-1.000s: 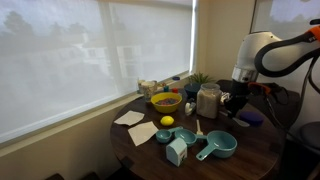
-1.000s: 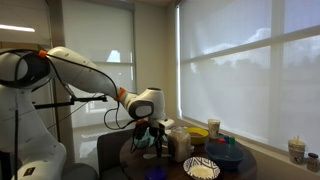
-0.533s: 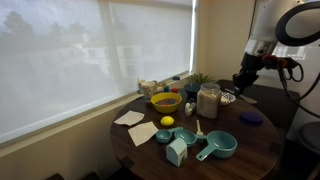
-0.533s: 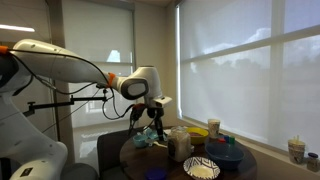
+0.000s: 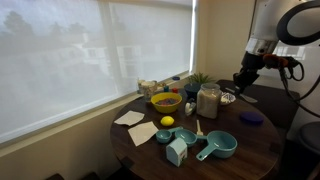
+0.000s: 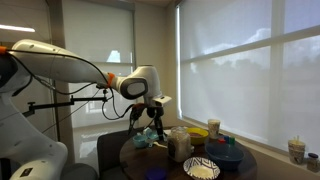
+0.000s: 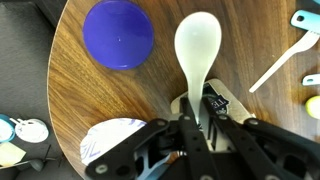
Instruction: Take a spoonful of some contents of the jar into the white bowl
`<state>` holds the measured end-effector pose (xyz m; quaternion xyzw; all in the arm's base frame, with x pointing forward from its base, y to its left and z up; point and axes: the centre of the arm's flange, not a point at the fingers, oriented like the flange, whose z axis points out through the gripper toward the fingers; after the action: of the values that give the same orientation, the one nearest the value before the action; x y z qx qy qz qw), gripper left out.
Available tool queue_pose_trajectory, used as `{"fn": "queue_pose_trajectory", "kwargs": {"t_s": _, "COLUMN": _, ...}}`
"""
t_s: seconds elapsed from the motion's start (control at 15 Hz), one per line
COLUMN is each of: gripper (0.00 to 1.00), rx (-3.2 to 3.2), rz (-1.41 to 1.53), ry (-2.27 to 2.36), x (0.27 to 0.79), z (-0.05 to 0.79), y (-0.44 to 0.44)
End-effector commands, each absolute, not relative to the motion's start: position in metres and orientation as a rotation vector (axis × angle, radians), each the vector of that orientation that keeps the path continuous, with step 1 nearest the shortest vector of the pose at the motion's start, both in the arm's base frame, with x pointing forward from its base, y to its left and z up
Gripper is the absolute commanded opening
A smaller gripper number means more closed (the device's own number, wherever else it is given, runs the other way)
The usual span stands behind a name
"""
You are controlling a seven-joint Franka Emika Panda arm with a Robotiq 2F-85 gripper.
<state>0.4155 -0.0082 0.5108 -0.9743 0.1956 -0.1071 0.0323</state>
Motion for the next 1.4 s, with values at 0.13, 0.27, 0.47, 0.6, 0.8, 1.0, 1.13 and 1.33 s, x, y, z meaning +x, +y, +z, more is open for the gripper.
{"fn": "queue_pose_trajectory", "kwargs": {"t_s": 0.13, "gripper": 0.03, "rx": -2.944, "rz": -0.627, "ry": 0.667, "x": 0.44, "z": 0.558, "y": -0.024}}
{"fn": "queue_pose_trajectory", "kwargs": {"t_s": 0.27, "gripper": 0.03, "rx": -2.928, "rz": -0.772, "ry": 0.684, "x": 0.451, "z": 0.574, "y": -0.03}}
{"fn": "queue_pose_trajectory", "kwargs": {"t_s": 0.47, "gripper": 0.03, "rx": -2.873, "rz": -0.974, "ry": 0.697, "x": 0.464, "z": 0.589, "y": -0.03}}
{"fn": "queue_pose_trajectory", "kwargs": {"t_s": 0.6, "gripper": 0.03, "rx": -2.832, "rz": -1.077, "ry": 0.703, "x": 0.473, "z": 0.587, "y": -0.024}}
{"fn": "queue_pose_trajectory", "kwargs": {"t_s": 0.8, "gripper": 0.03, "rx": -2.803, "rz": -1.144, "ry": 0.721, "x": 0.485, "z": 0.572, "y": -0.011}}
{"fn": "queue_pose_trajectory", "kwargs": {"t_s": 1.0, "gripper": 0.03, "rx": -2.791, "rz": -1.175, "ry": 0.717, "x": 0.495, "z": 0.555, "y": 0.004}}
{"fn": "queue_pose_trajectory", "kwargs": {"t_s": 1.13, "gripper": 0.03, "rx": -2.792, "rz": -1.194, "ry": 0.72, "x": 0.501, "z": 0.545, "y": 0.012}}
{"fn": "queue_pose_trajectory", "kwargs": {"t_s": 1.33, "gripper": 0.03, "rx": -2.797, "rz": -1.21, "ry": 0.727, "x": 0.503, "z": 0.531, "y": 0.023}}
